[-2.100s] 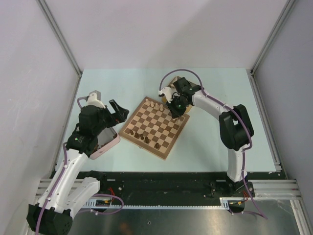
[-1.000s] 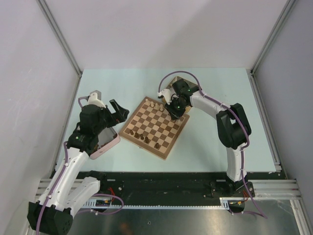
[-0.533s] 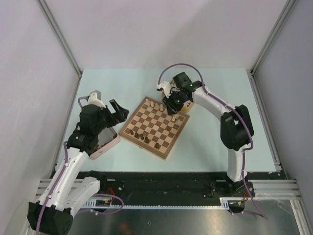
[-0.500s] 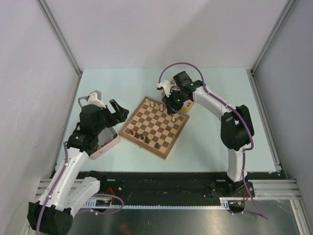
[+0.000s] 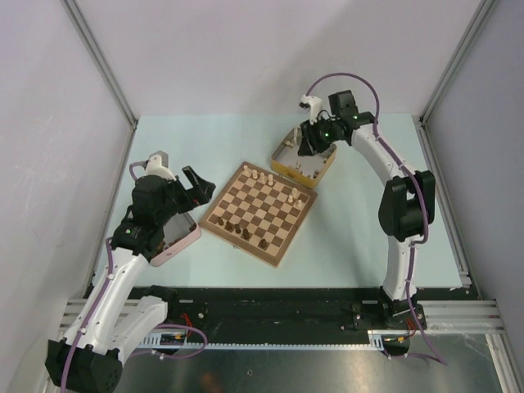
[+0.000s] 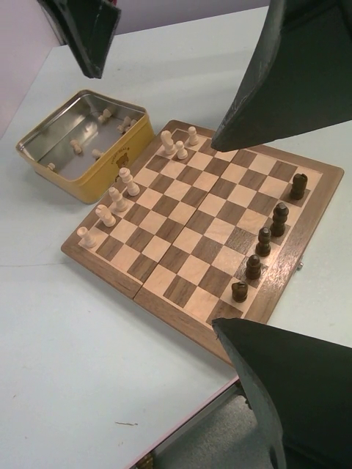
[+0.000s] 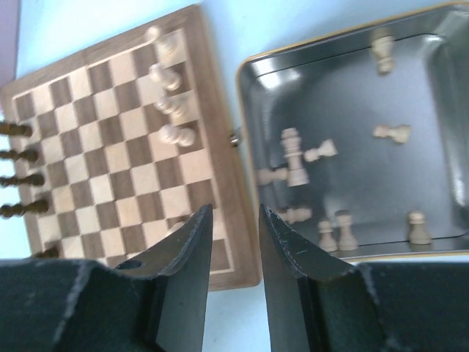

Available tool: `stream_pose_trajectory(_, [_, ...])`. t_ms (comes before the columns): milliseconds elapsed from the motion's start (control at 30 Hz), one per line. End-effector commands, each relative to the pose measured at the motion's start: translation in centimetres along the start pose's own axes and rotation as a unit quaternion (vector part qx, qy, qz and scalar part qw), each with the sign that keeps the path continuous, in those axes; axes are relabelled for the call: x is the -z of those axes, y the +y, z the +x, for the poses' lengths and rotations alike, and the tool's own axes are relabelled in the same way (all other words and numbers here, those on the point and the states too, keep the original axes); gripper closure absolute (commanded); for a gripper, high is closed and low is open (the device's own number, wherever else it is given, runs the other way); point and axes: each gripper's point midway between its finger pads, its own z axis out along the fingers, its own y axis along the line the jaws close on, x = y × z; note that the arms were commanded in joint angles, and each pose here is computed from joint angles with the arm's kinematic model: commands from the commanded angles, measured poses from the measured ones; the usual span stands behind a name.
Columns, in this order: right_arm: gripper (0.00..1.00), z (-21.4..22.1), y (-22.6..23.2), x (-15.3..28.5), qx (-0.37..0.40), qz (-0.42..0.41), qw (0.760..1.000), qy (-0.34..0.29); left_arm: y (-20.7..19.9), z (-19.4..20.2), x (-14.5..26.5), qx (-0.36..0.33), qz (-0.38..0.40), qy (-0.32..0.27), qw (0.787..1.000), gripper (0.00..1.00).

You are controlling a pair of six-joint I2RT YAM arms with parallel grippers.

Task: Set up the chess pieces on the board

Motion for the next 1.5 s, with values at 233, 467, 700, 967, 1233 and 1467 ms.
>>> stream_pose_trajectory(233, [0.64, -0.5, -6.0, -3.7, -0.094, 0.045, 0.995, -0.012, -1.5, -2.1, 0.7, 0.007, 0.025, -0.032, 0.999, 0.00])
stream_pose_trajectory(467, [0.62, -0.7, -7.8, -6.0, -0.131, 0.052, 0.989, -0.034, -1.6, -2.0, 0.6, 0.015, 0.027, -0.028, 0.999, 0.00])
stream_pose_trajectory(700, [0.62, -1.1, -8.9, -8.2, -0.122, 0.025, 0.991, -0.047, -1.9, -2.2, 0.6, 0.015, 0.030, -0.027, 0.999, 0.00])
stream_pose_trajectory(967, [0.54, -2.4, -9.3, -7.7, 0.021, 0.010, 0.998, -0.057, -2.7, -2.6, 0.5, 0.026, 0.043, -0.019, 0.999, 0.00])
stream_pose_trajectory(1233, [0.55, -2.1, -11.1, -9.0, 0.173, 0.015, 0.982, -0.069, -3.0, -2.5, 0.1, 0.042, 0.045, -0.011, 0.998, 0.00])
stream_pose_trajectory(1467, [0.55, -1.7, -11.9, -10.1, 0.239, 0.011, 0.968, -0.077, -3.0, -2.6, 0.2, 0.054, 0.042, -0.016, 0.998, 0.00])
